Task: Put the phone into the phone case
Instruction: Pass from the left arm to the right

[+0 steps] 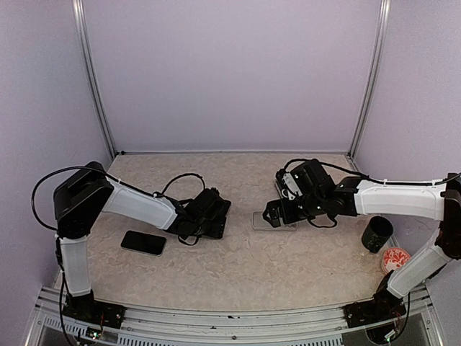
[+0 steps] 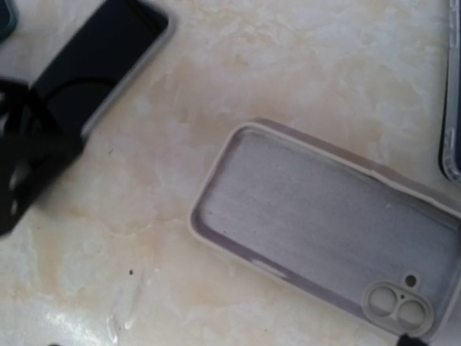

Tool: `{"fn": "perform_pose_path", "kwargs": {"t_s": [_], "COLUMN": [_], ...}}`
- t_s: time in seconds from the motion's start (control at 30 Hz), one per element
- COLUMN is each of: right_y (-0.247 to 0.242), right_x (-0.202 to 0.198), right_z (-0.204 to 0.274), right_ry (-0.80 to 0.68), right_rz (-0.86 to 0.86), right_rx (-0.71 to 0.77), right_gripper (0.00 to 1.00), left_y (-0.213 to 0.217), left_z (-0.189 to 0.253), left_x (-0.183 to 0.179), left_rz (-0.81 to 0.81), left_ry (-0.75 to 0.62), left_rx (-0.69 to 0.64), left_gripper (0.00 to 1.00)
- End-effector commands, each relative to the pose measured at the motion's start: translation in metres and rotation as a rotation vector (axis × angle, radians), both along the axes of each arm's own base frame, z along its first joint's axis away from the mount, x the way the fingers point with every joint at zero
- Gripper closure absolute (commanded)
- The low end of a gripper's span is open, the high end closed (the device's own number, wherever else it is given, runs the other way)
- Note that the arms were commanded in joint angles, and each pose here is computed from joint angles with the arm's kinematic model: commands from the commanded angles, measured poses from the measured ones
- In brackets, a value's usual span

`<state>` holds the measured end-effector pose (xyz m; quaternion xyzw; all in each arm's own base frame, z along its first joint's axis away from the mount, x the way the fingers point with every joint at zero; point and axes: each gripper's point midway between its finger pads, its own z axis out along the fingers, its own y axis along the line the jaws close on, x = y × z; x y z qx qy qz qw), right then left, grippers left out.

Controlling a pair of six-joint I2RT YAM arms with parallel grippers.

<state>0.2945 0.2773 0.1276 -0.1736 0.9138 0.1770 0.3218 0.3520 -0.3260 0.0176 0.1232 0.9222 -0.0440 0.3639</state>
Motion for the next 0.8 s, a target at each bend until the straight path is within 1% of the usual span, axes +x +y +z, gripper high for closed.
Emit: {"fn": "perform_pose_path", "kwargs": {"t_s": [0.0, 0.07, 0.13, 0.3, 0.33, 0.57, 0.63, 0.7, 0.77], "right_y": [0.0, 0.0, 0.002, 0.007, 0.009, 0.019, 0.023, 0.026, 0.03], "right_x": [0.002, 0.004, 0.004, 0.008, 0.008, 0.01, 0.009, 0.009, 0.007], "right_z": [0.013, 0.014, 0.014, 0.012, 0.011, 0.011, 0.009, 0.008, 0.006], "right_ry": [-0.018, -0.019, -0.005, 0.021, 0.03, 0.051, 0.063, 0.075, 0.089], "right_rz": [0.027, 0.029, 0.049, 0.079, 0.085, 0.121, 0.137, 0.148, 0.163], "right_rx": [0.05, 0.051, 0.063, 0.08, 0.081, 0.099, 0.105, 0.11, 0.121], "right_gripper": [0.01, 0.0, 0.01, 0.0, 0.01, 0.01, 0.01, 0.01, 0.01], "left_y": [0.0, -0.003, -0.006, -0.008, -0.01, -0.011, -0.014, -0.012, -0.01], "left_z": [-0.023, -0.016, -0.009, -0.007, -0.006, 0.003, 0.011, 0.014, 0.019], "left_x": [-0.05, -0.057, -0.062, -0.071, -0.073, -0.082, -0.081, -0.083, -0.084], "left_rz": [-0.128, -0.151, -0.166, -0.193, -0.2, -0.23, -0.233, -0.237, -0.235], "left_ry": [0.114, 0.094, 0.072, 0.051, 0.047, -0.005, -0.037, -0.054, -0.074], "left_rx": [0.065, 0.063, 0.058, 0.048, 0.044, 0.051, 0.026, 0.018, 0.006], "left_gripper": [0.62, 0.63, 0.65, 0.74, 0.77, 0.81, 0.82, 0.87, 0.88]}}
